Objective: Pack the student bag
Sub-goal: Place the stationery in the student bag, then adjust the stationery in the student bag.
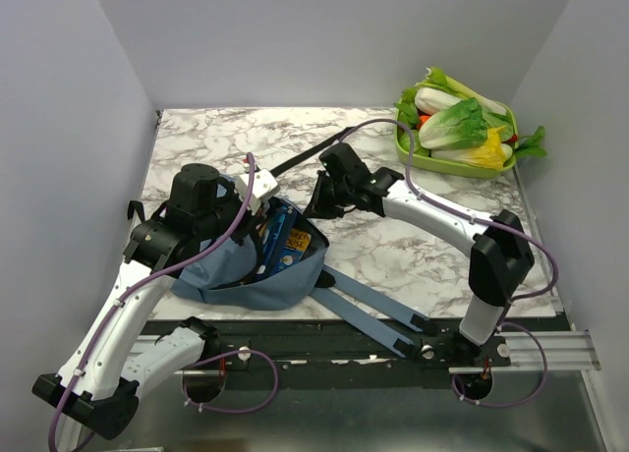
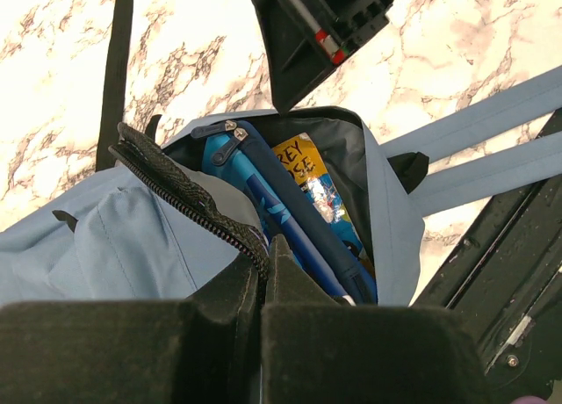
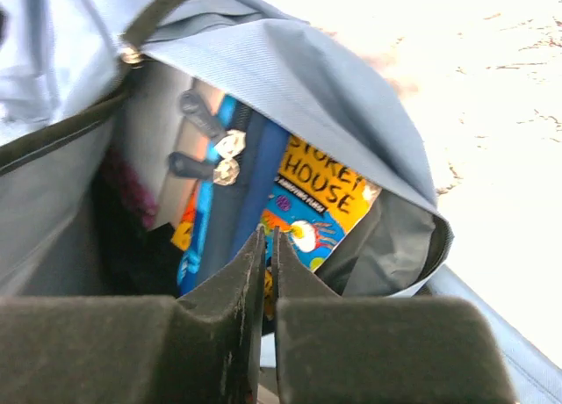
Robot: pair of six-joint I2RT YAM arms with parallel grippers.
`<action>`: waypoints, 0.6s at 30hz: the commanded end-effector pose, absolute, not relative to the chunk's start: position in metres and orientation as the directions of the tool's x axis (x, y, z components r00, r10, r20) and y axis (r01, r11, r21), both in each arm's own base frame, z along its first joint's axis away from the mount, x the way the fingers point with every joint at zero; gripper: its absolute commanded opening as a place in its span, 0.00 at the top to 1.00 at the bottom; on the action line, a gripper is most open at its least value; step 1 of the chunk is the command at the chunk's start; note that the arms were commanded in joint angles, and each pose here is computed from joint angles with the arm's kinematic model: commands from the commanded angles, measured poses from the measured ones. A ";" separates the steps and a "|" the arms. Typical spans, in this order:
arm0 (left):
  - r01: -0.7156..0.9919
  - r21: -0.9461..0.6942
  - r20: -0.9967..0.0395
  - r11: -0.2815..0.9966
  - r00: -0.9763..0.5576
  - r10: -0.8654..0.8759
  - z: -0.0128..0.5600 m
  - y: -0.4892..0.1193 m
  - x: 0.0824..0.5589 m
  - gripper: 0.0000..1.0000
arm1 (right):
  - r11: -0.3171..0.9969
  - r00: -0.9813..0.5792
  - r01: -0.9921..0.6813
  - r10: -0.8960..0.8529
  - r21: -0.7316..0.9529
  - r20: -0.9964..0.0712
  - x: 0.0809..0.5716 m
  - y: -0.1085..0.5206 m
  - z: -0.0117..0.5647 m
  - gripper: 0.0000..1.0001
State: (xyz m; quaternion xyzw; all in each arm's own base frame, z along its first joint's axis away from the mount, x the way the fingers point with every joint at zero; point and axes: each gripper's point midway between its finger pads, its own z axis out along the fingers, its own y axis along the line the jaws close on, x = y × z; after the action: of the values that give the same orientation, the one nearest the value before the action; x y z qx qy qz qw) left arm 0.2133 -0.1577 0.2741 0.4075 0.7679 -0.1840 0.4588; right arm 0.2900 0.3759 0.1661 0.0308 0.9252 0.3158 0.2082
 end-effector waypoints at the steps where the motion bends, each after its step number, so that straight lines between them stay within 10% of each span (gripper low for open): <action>1: 0.820 0.109 -0.909 0.561 -0.147 0.391 0.305 -0.171 0.211 1.00 | 0.828 -0.908 -0.100 0.150 0.552 -0.390 0.299 0.382 0.140 0.90; 18: 0.817 0.120 -0.904 0.564 -0.145 0.402 0.300 -0.169 0.211 1.00 | 0.793 -0.910 -0.231 0.028 0.564 -0.413 0.294 0.416 0.128 0.99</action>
State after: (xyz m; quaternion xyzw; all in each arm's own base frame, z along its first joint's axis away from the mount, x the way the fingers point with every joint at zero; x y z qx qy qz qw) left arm 0.2134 -0.1578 0.2740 0.4075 0.7679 -0.1840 0.4588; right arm 0.3215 0.4119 0.1540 -0.0139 0.9160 0.3230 0.2376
